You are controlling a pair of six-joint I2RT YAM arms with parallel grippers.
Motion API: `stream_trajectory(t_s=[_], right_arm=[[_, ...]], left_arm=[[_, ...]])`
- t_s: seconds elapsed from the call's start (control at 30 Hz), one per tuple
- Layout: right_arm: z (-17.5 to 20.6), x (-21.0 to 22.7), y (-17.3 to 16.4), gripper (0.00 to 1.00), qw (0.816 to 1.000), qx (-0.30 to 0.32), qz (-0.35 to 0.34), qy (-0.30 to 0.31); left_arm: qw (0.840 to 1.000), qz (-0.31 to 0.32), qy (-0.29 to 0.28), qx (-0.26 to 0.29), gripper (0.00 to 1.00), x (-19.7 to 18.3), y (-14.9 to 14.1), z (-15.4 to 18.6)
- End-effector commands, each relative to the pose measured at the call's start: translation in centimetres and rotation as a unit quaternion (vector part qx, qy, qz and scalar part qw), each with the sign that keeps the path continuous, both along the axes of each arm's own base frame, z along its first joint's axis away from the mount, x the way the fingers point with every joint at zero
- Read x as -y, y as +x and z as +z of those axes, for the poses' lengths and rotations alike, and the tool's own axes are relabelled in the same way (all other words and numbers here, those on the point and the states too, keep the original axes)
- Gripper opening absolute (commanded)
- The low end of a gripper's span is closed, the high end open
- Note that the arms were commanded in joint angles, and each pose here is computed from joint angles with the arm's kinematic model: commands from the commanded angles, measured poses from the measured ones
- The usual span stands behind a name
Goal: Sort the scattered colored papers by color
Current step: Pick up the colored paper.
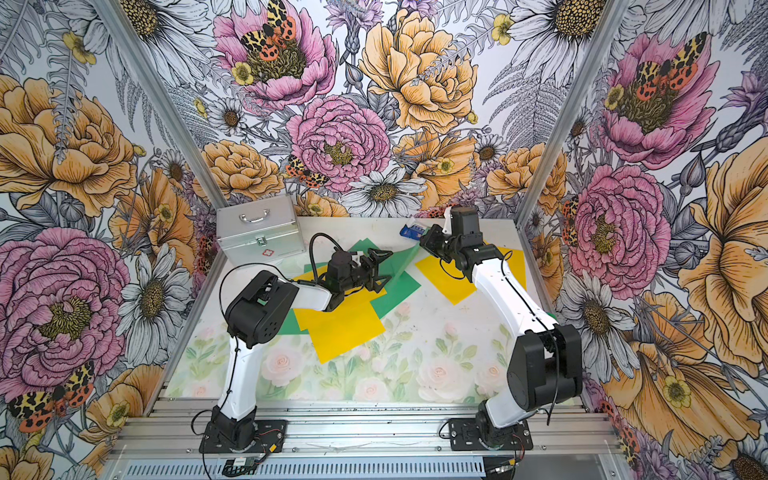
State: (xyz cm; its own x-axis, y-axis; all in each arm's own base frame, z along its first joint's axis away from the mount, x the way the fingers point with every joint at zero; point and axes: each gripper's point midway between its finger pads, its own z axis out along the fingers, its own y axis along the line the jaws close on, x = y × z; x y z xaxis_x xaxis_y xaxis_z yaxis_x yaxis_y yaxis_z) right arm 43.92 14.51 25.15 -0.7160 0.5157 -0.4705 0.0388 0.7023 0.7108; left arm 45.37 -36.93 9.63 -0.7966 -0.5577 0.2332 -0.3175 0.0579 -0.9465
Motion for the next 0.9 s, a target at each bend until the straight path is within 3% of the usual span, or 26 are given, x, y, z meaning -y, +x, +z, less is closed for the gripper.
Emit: stream_trajectory(t_s=[0.0, 0.4, 0.63, 0.87], right_arm=[[1.2, 0.4, 0.3, 0.00, 1.000, 0.018, -0.008, 0.004], [1.2, 0.4, -0.4, 0.00, 1.000, 0.020, -0.005, 0.009], [1.1, 1.0, -0.5, 0.00, 1.000, 0.021, -0.012, 0.005], [2.1, 1.9, 0.1, 0.00, 0.999, 0.035, -0.020, 0.004]], left_arm=[[1.000, -0.020, -0.013, -0.006, 0.98, 0.6, -1.4, 0.3], [0.995, -0.049, -0.085, -0.015, 0.98, 4.6, -1.9, 1.9], [0.993, -0.053, -0.098, -0.026, 0.90, 4.9, -2.3, 1.5], [0.996, -0.058, -0.058, -0.045, 0.90, 4.8, -3.8, -0.9]])
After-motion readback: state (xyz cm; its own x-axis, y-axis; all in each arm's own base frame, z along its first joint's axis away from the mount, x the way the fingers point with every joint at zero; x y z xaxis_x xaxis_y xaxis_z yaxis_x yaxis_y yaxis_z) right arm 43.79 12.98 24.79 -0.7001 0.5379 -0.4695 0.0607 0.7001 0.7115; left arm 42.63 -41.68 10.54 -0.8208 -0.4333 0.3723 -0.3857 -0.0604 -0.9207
